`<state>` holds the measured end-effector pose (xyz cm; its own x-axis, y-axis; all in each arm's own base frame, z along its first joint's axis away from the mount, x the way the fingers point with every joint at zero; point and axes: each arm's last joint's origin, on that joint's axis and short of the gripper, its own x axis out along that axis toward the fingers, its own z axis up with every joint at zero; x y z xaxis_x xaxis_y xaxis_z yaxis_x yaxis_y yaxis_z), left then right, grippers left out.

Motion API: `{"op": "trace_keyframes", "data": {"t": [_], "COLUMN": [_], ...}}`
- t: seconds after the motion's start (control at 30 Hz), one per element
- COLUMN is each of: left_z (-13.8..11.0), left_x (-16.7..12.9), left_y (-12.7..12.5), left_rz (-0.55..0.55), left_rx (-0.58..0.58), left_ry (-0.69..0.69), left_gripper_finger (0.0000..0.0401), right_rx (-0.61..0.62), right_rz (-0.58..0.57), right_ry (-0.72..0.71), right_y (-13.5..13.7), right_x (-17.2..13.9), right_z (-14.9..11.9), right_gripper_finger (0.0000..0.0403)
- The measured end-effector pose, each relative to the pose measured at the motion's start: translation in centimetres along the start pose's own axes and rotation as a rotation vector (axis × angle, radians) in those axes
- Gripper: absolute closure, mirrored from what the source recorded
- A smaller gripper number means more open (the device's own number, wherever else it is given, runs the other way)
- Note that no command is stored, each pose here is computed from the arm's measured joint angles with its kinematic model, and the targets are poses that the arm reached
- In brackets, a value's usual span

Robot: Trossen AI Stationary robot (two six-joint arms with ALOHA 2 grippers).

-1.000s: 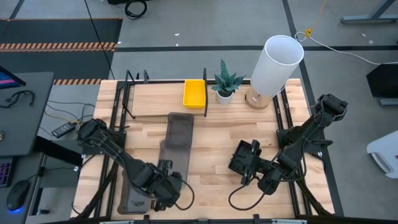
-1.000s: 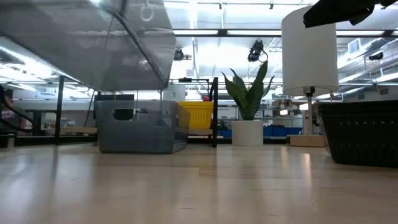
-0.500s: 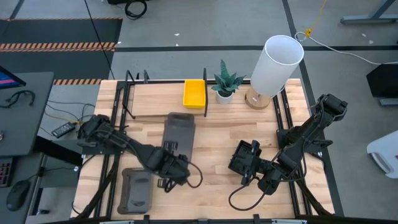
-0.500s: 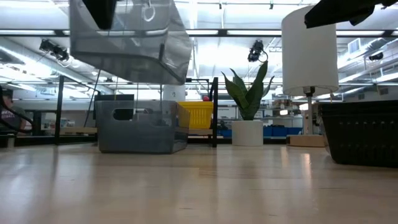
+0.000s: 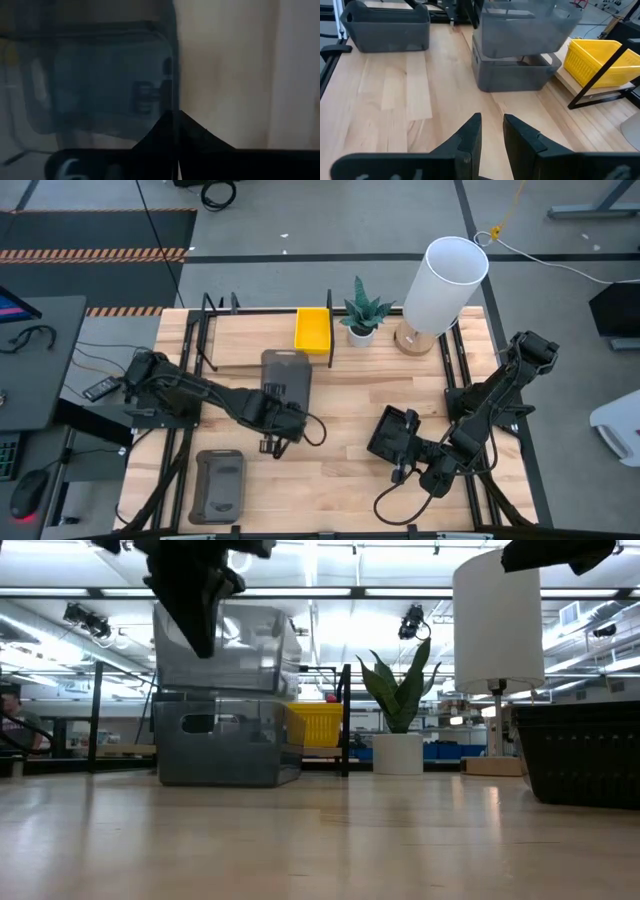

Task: Stack baskets on shelf by color
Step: Stack the bottom right gray bin on top of the top gray bin, then stack the bottom gray bin on top of the top gray bin

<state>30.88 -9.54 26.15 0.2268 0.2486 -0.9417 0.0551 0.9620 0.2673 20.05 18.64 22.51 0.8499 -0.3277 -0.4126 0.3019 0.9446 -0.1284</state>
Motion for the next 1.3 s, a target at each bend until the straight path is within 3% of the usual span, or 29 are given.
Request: {"op": "trace_keyframes", "data": {"t": [0.47,0.73,0.93,1.03,1.13,1.3], "left_z": [-1.1,-0.4,0.4,0.7,-0.2,-2.9], "left_x": [3.5,2.5,-0.1,-1.7,-2.7,-4.7], "left_y": [-0.4,-0.3,-0.3,-2.2,-5.1,-10.2], "left_rz": [-0.055,-0.059,-0.1,-0.273,-0.438,-0.526], "left_rx": [-0.013,-0.045,-0.086,-0.11,-0.141,-0.218], "left_ry": [-0.037,-0.065,-0.084,-0.103,-0.038,0.06], "left_gripper_finger": [0.0383,0.0277,0.0201,0.0191,0.0197,0.0221], "right_rx": [0.001,-0.001,-0.001,-0.001,-0.001,-0.001], "right_rz": [0.0,0.001,0.001,0.001,0.001,0.001], "right_ry": [-0.003,-0.003,-0.003,-0.003,-0.003,-0.003], "right_y": [0.0,0.0,0.0,0.0,0.0,0.0], "right_x": [0.0,0.0,0.0,0.0,0.0,0.0], "right_z": [0.1,0.0,0.0,0.0,0.0,0.0], "right_gripper_finger": [0.0318,0.0318,0.0318,0.0318,0.0318,0.0318]}}
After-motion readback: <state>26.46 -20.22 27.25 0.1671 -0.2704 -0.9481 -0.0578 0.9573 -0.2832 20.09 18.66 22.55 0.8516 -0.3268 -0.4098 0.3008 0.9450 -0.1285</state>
